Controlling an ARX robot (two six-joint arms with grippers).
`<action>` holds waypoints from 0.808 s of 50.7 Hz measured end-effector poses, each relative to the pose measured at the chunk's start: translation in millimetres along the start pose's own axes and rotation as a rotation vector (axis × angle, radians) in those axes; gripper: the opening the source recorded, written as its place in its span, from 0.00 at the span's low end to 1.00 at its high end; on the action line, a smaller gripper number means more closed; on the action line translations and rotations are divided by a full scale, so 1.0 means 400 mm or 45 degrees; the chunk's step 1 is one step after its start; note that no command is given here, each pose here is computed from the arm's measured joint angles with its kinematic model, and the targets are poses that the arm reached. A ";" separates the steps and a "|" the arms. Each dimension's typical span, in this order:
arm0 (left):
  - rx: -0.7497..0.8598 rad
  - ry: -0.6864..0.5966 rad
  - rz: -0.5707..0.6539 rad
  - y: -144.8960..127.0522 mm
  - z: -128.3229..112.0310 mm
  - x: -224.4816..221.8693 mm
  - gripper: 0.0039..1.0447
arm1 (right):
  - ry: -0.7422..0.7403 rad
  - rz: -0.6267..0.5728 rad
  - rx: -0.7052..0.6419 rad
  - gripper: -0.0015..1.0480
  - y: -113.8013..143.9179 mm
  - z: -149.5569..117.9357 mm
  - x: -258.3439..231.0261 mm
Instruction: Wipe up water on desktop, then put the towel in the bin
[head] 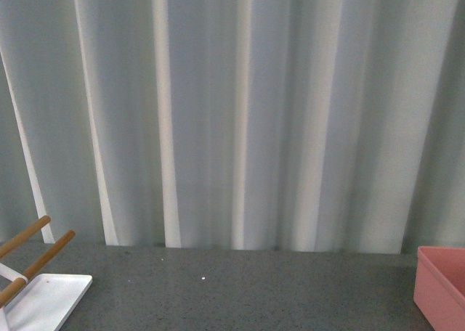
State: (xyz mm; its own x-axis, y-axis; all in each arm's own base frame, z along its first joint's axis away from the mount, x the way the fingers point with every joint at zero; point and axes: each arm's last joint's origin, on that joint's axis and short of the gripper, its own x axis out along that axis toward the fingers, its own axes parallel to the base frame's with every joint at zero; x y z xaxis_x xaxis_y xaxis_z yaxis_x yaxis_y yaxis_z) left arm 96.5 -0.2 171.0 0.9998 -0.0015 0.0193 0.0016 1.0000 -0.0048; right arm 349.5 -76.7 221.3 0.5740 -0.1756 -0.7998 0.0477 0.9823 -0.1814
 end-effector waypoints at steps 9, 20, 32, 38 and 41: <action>0.000 0.000 0.000 0.000 0.000 0.000 0.94 | 0.000 0.000 0.001 0.95 0.000 0.000 0.000; 0.000 0.000 0.000 0.000 0.000 0.000 0.94 | 0.000 0.000 0.001 0.93 0.000 0.000 0.000; 0.000 0.000 0.004 0.000 0.000 0.000 0.94 | -0.528 0.202 0.145 0.76 0.029 -0.052 0.027; 0.000 0.000 0.000 0.000 0.000 0.000 0.94 | -1.039 0.170 0.149 0.54 0.074 -0.133 -0.018; 0.000 0.000 0.000 0.000 0.000 0.000 0.94 | -1.198 0.151 0.145 0.42 0.087 -0.154 -0.068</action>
State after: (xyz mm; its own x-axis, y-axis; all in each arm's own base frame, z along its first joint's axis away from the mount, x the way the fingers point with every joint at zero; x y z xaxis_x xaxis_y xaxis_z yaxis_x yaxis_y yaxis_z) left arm 96.5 -0.2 171.0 0.9998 -0.0015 0.0193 0.0016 1.0000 -0.0048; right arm 285.2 -41.7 201.6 0.9999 0.0019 -0.0122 -0.0023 0.9995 -0.0325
